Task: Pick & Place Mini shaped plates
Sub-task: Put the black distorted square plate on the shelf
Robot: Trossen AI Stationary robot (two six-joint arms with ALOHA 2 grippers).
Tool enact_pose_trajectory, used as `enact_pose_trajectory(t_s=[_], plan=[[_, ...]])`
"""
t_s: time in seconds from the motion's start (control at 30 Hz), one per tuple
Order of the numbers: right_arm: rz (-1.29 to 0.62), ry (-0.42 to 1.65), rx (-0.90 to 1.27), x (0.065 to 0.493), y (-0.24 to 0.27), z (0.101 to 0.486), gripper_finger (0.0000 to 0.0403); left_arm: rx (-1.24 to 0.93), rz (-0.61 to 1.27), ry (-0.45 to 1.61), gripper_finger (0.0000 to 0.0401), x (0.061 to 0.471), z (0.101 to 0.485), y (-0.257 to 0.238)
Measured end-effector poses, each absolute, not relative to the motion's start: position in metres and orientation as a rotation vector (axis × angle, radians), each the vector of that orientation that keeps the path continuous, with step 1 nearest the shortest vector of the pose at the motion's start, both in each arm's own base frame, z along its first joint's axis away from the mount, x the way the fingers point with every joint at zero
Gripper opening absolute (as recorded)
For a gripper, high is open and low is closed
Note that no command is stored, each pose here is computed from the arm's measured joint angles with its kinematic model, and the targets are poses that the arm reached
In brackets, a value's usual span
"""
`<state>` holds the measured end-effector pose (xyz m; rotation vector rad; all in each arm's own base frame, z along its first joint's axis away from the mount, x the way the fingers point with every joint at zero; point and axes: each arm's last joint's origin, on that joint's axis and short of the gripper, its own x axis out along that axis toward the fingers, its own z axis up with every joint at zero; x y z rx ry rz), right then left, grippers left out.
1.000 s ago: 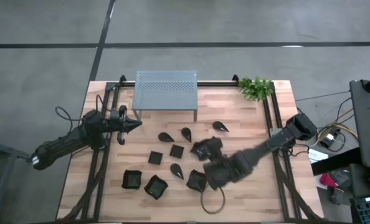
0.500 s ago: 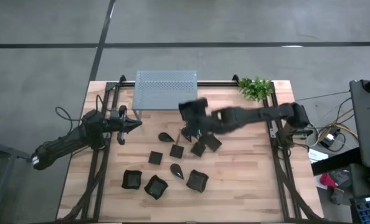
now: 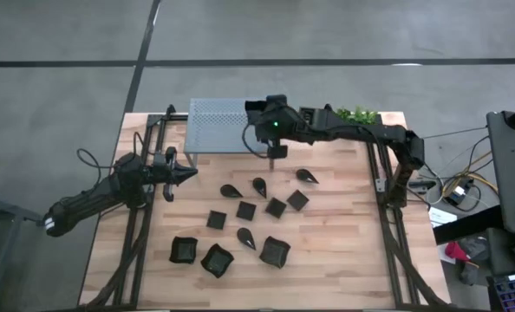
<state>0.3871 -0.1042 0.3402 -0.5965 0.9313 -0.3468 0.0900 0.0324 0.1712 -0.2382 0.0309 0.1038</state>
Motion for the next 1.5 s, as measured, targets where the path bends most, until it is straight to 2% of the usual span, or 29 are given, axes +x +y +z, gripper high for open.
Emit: enact_pose_trajectory(t_s=[0.3, 0.5, 0.87, 1.5], plan=[[-0.374, 1.051, -0.574, 0.400, -0.145, 0.308, 0.0008, -0.238, 0.103, 0.031, 0.0003, 0.090, 0.171, 0.032], [-0.350, 1.109, -0.552, 0.411, -0.159, 0.304, 0.0008, -0.239, 0.104, 0.031, 0.0003, 0.090, 0.171, 0.032], [-0.325, 1.198, -0.538, 0.432, -0.167, 0.298, 0.0008, -0.239, 0.103, 0.032, 0.0003, 0.090, 0.171, 0.032], [-0.352, 1.240, -0.544, 0.429, -0.169, 0.295, 0.0008, -0.238, 0.104, 0.031, 0.0003, 0.090, 0.171, 0.032]])
